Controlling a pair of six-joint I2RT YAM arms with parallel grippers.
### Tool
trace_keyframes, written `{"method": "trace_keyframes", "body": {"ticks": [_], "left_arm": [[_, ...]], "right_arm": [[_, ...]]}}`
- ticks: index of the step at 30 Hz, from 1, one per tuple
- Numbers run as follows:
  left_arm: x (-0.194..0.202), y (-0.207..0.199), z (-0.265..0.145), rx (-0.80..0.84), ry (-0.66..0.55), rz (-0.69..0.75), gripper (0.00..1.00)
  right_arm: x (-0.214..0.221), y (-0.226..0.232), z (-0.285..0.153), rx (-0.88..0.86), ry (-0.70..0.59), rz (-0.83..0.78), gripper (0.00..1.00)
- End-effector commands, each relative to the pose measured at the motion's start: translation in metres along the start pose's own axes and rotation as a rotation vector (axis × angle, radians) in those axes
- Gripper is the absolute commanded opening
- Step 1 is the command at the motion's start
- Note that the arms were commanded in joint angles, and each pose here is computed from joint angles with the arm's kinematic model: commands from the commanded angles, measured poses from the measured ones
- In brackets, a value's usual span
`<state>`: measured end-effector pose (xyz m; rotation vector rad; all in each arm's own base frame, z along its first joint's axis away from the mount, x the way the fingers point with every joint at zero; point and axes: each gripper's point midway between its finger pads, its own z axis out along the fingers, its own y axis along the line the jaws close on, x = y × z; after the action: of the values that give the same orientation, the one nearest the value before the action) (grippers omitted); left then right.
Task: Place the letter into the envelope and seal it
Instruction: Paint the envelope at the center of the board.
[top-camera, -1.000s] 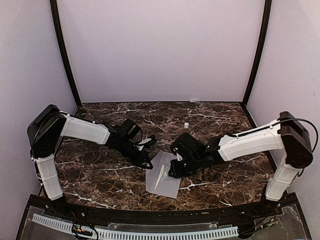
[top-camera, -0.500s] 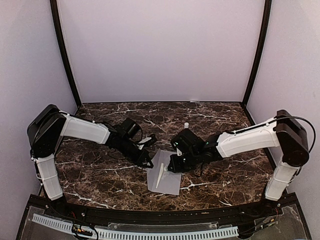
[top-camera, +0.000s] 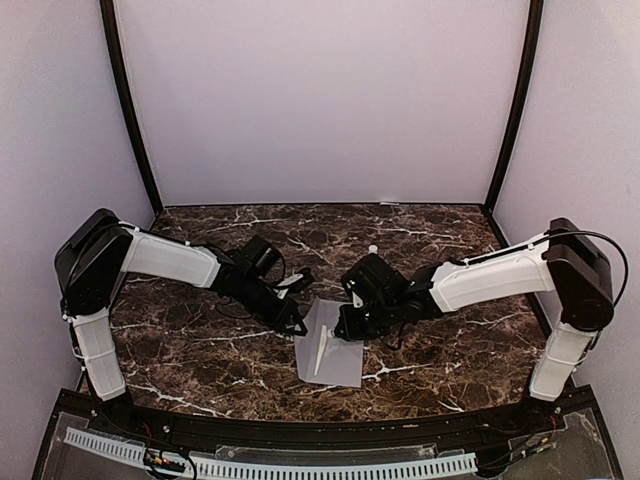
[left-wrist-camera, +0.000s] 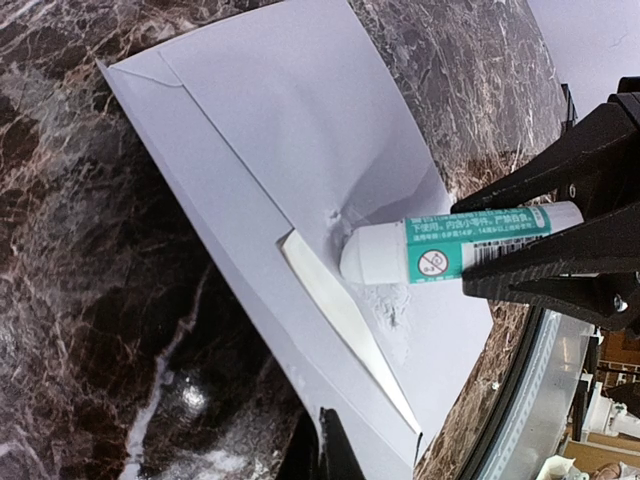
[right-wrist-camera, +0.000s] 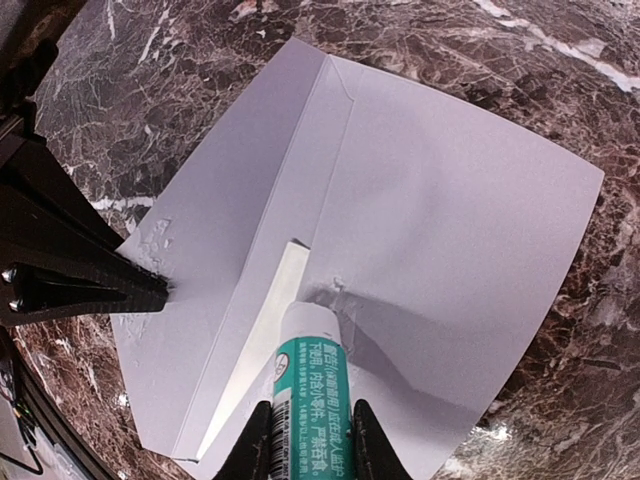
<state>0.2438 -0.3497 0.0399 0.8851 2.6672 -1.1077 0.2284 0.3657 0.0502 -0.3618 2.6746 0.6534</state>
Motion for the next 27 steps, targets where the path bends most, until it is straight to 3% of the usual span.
{"method": "trace_keyframes", "body": {"ticks": [1,27], "left_arm": [[0.004,0.001,0.003,-0.012,0.025,-0.008,0.0],[0.003,0.003,0.003,-0.022,0.017,-0.013,0.0]], "right_arm": [[-0.007,-0.009,0.001,0.028,-0.022,0.006,0.0],[0.063,0.015,-0.015,-0.064,0.171,-0.028,0.0]]}}
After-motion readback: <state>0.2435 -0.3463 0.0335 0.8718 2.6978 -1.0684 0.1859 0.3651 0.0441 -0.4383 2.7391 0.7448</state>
